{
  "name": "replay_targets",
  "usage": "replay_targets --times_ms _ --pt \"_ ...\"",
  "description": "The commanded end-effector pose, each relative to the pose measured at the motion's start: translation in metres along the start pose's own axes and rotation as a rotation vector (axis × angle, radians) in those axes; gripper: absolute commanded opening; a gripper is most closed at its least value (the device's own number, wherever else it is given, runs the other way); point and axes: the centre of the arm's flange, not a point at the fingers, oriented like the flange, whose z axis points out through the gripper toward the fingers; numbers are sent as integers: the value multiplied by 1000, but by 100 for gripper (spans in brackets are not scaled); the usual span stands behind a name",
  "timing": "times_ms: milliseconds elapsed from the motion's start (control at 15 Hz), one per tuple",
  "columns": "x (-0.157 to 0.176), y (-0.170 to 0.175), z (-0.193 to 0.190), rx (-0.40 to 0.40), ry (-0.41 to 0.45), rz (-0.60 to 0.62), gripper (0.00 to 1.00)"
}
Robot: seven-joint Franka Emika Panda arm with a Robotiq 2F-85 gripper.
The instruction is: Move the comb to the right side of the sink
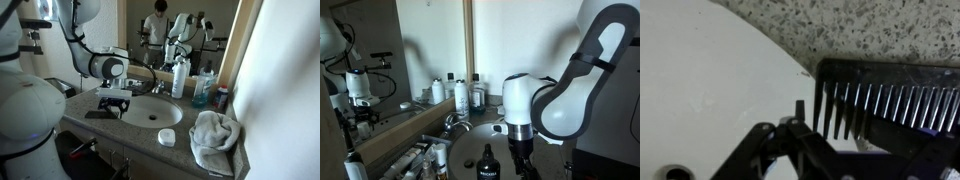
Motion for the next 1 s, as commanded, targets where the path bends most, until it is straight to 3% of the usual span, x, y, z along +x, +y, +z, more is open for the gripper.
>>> replay_targets --times_ms 0,333,933 --pt "-28 -6 9 37 1 -34 35" --pt "-31 0 3 68 -6 -61 2" --pt "-51 28 -56 81 -14 -34 0"
